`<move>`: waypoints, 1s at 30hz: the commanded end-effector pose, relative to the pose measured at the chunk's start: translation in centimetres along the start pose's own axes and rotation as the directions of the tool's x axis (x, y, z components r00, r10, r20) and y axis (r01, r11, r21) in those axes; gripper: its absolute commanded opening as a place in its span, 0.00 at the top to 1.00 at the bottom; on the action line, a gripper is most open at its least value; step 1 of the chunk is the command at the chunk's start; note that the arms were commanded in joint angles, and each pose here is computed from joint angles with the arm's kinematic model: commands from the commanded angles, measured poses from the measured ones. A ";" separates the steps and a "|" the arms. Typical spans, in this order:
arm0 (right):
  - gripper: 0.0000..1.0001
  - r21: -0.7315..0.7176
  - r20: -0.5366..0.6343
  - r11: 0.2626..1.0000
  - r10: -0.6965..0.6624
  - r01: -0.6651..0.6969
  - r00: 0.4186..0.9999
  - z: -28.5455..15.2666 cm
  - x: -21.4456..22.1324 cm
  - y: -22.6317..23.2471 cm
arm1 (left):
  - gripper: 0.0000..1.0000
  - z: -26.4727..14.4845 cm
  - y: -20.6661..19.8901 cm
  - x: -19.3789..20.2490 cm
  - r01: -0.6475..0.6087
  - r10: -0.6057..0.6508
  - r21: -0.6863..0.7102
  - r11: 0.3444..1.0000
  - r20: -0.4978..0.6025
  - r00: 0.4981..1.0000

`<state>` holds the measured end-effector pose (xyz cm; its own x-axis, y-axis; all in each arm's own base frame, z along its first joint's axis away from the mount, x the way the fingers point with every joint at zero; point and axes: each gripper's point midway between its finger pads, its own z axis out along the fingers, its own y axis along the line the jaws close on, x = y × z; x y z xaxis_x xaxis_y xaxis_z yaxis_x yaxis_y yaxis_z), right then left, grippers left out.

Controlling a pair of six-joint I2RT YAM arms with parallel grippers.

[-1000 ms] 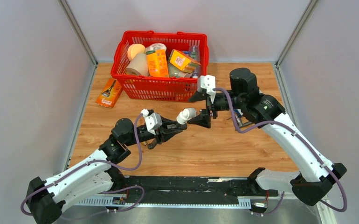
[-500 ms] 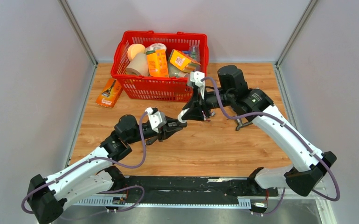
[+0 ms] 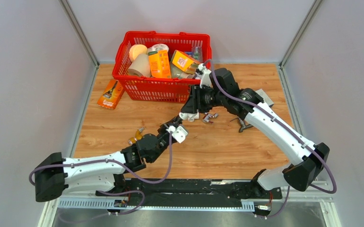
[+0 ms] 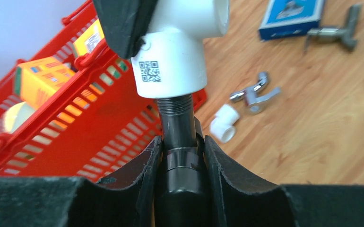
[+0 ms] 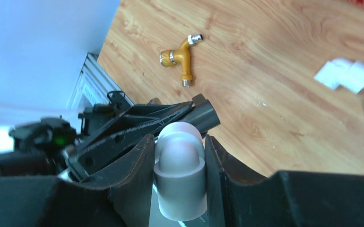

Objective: Install the water faucets

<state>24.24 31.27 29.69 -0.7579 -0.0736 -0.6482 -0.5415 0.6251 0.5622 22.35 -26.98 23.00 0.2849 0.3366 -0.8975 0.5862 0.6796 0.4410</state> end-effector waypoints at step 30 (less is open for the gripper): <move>0.12 -0.025 0.452 0.030 -0.891 0.999 0.038 -10.5 2.2 5.0 | 1.00 -4.8 -1.9 -9.2 0.236 -0.436 0.688 0.686 0.130 0.891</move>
<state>16.70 25.13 37.56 0.4151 -0.2372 -0.8783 -0.8870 0.1090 -0.4487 19.41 -26.32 23.06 0.0084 0.0476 -0.9988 0.9240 0.3816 0.0260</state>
